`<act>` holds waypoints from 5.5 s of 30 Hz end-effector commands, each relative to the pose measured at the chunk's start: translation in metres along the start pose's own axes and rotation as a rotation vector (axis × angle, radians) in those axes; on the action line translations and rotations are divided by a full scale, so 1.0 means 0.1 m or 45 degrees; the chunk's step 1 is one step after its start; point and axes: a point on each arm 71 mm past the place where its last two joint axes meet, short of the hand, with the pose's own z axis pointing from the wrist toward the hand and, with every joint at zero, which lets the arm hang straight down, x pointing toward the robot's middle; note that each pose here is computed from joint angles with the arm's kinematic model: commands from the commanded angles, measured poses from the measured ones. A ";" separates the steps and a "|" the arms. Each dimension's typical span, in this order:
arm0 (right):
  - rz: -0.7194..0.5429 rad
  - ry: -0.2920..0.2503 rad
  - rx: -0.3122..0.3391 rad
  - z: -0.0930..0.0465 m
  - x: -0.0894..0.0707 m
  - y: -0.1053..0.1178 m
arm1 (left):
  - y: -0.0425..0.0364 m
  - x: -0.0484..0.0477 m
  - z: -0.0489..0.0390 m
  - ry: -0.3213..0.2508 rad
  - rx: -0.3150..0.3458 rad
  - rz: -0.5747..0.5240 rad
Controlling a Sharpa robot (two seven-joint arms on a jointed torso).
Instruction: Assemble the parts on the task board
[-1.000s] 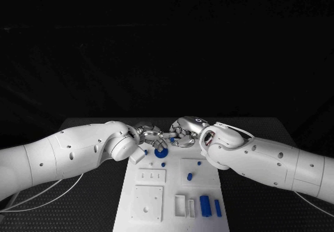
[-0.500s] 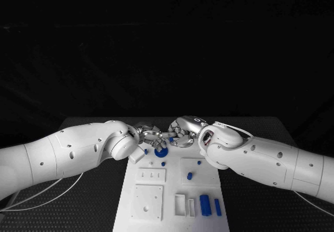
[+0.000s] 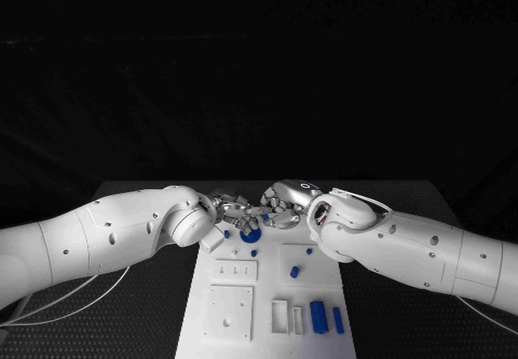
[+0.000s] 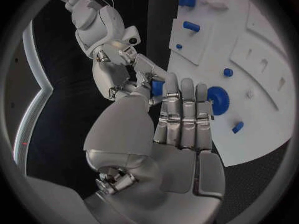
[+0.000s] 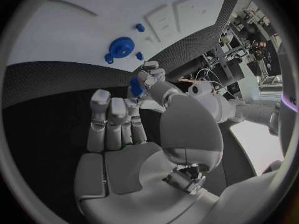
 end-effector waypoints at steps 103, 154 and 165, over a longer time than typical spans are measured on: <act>0.082 0.011 -0.087 -0.04 0.05 0.03 | 0.010 0.014 0.004 0.031 -0.042 0.012; 0.422 -0.114 0.326 -0.50 -0.26 -1.35 | 0.615 -0.242 -0.318 -0.046 -0.304 0.512; 0.501 -0.206 0.340 -0.46 -0.43 -1.36 | 0.560 -0.117 -0.297 -0.071 -0.277 0.652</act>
